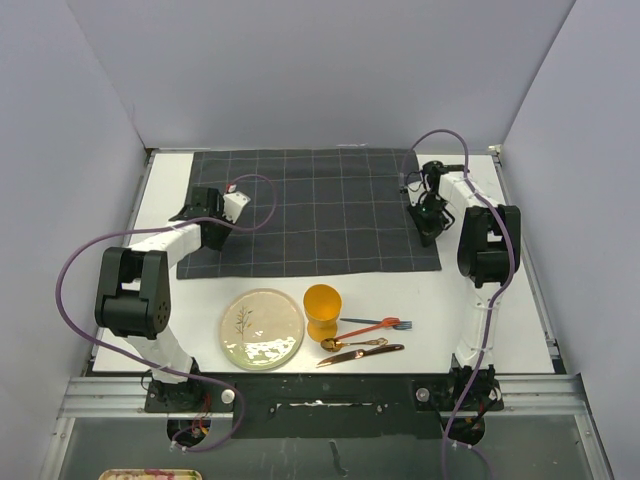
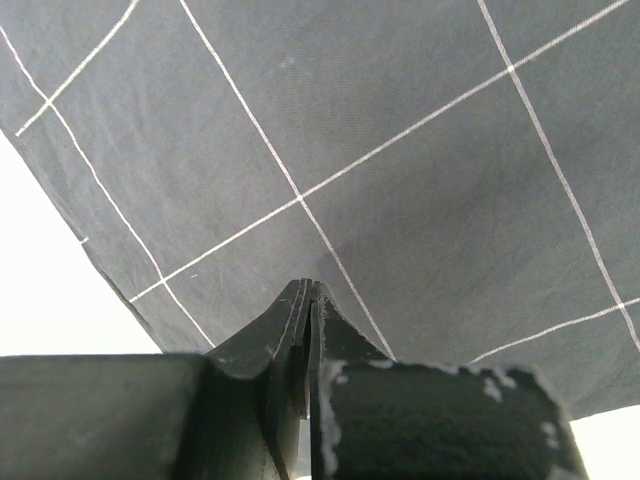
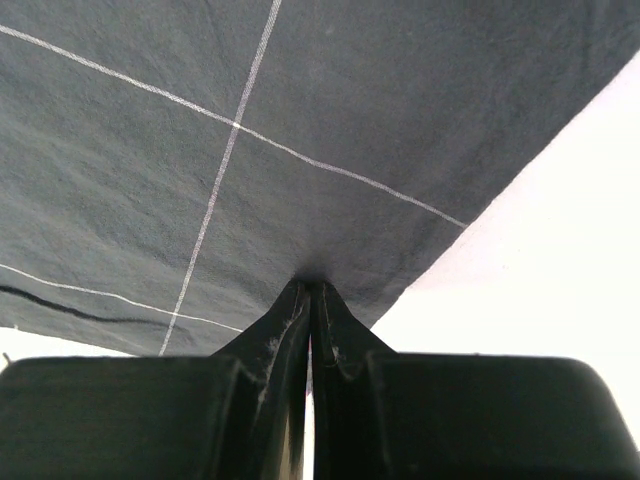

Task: Set the dinner table for one person
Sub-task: Flatten out the napkin at the center of the board.

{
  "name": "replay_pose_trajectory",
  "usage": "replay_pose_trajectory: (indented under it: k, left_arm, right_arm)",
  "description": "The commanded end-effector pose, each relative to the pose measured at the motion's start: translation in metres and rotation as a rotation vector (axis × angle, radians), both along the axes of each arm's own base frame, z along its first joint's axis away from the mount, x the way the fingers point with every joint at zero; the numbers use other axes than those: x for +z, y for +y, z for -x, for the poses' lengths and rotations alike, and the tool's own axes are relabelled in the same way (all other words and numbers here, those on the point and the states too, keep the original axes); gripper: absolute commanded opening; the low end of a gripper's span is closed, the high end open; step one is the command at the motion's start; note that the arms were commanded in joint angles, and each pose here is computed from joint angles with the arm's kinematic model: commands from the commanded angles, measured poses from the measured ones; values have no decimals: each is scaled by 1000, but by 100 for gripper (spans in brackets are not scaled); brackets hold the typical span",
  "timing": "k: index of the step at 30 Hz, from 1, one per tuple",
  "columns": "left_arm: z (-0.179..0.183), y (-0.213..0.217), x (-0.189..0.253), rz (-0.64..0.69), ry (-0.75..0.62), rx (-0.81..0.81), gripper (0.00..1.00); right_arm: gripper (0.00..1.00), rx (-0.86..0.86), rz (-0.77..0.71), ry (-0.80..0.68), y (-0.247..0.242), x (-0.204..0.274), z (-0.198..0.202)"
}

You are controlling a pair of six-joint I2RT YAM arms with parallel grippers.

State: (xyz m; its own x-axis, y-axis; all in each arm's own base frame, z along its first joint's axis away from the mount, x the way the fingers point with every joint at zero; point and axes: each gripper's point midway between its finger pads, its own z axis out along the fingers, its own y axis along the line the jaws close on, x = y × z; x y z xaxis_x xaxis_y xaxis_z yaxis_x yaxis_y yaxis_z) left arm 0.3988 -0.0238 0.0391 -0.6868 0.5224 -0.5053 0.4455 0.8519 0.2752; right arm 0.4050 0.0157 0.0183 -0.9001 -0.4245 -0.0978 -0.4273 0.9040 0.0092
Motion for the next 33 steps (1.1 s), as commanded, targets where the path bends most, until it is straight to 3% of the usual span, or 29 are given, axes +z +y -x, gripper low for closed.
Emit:
replay_pose_trajectory:
  k: [1,16,33]
  left_arm:
    - [-21,-7,19,3,-57,-22,0]
    - [-16,-11,36,15,-62,-52,0]
    - [5,0,26,-28,-42,-51,0]
  right_arm:
    - [0,14,-14,61,-3,7,17]
    - [0,21,-17,113,-4,22,54]
    - [0,-20,-3,36,-8,34,30]
